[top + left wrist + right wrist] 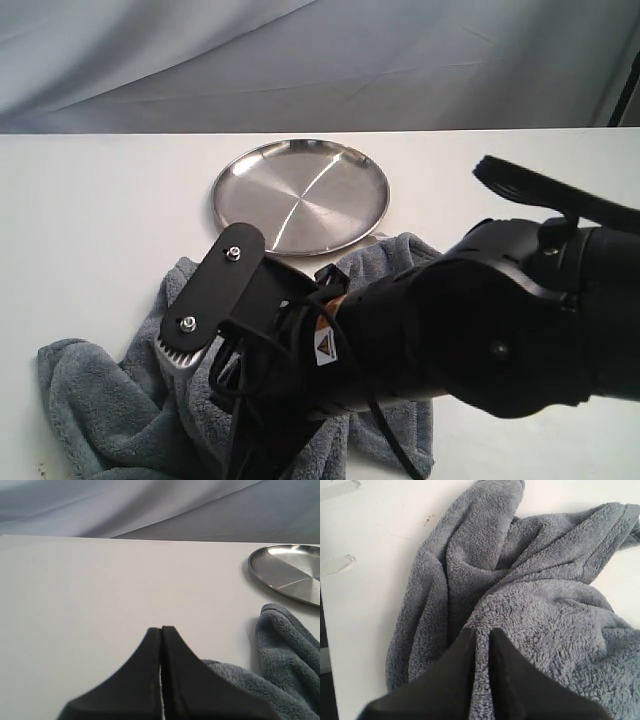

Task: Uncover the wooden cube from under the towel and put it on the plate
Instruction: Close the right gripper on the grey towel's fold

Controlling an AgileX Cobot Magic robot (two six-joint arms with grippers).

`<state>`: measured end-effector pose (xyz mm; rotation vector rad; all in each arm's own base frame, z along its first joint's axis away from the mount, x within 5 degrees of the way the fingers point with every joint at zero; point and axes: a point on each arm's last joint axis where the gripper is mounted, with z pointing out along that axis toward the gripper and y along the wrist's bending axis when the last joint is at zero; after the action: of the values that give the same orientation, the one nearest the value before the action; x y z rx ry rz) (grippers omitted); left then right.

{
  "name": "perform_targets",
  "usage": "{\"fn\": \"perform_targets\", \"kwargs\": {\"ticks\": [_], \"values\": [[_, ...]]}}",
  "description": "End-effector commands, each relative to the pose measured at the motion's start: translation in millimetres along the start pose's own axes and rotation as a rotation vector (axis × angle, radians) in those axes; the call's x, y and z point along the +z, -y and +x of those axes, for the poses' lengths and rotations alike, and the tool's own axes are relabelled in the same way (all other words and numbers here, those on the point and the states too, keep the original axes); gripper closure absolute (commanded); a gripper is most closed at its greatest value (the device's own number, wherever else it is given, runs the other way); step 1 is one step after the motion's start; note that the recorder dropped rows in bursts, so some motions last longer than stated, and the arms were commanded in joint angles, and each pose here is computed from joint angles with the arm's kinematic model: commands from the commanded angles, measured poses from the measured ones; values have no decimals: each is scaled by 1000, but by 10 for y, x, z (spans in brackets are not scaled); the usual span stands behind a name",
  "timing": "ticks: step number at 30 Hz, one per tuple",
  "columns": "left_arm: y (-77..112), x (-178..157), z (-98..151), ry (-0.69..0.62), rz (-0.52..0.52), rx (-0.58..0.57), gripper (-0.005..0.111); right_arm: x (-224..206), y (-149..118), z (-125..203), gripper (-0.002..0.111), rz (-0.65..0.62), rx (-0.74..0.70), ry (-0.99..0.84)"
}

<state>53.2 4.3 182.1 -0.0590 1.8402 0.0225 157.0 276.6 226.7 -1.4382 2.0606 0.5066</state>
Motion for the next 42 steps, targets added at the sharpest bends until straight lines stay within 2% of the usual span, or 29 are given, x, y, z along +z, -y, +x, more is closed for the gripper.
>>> {"fn": "perform_targets", "kwargs": {"ticks": [1,2,5,6,17,25,28,34,42], "values": [[3,2,0,13,4,4,107,-1,-4,-9,67,4,-91,11],[3,2,0,13,4,4,107,29,-2,2,56,4,-107,4],[3,2,0,13,4,4,107,172,12,52,13,3,-163,-27],[3,2,0,13,4,4,107,229,23,58,2,9,-166,-26],[3,2,0,13,4,4,107,519,122,-212,3,55,-171,46],[3,2,0,13,4,4,107,884,141,-120,4,26,-148,-39],[3,2,0,13,4,4,107,958,146,-85,7,25,-147,-52],[3,2,0,13,4,4,107,1001,144,-51,21,21,-123,-68],[3,2,0,13,4,4,107,1000,144,-48,55,20,-129,-72]]}}
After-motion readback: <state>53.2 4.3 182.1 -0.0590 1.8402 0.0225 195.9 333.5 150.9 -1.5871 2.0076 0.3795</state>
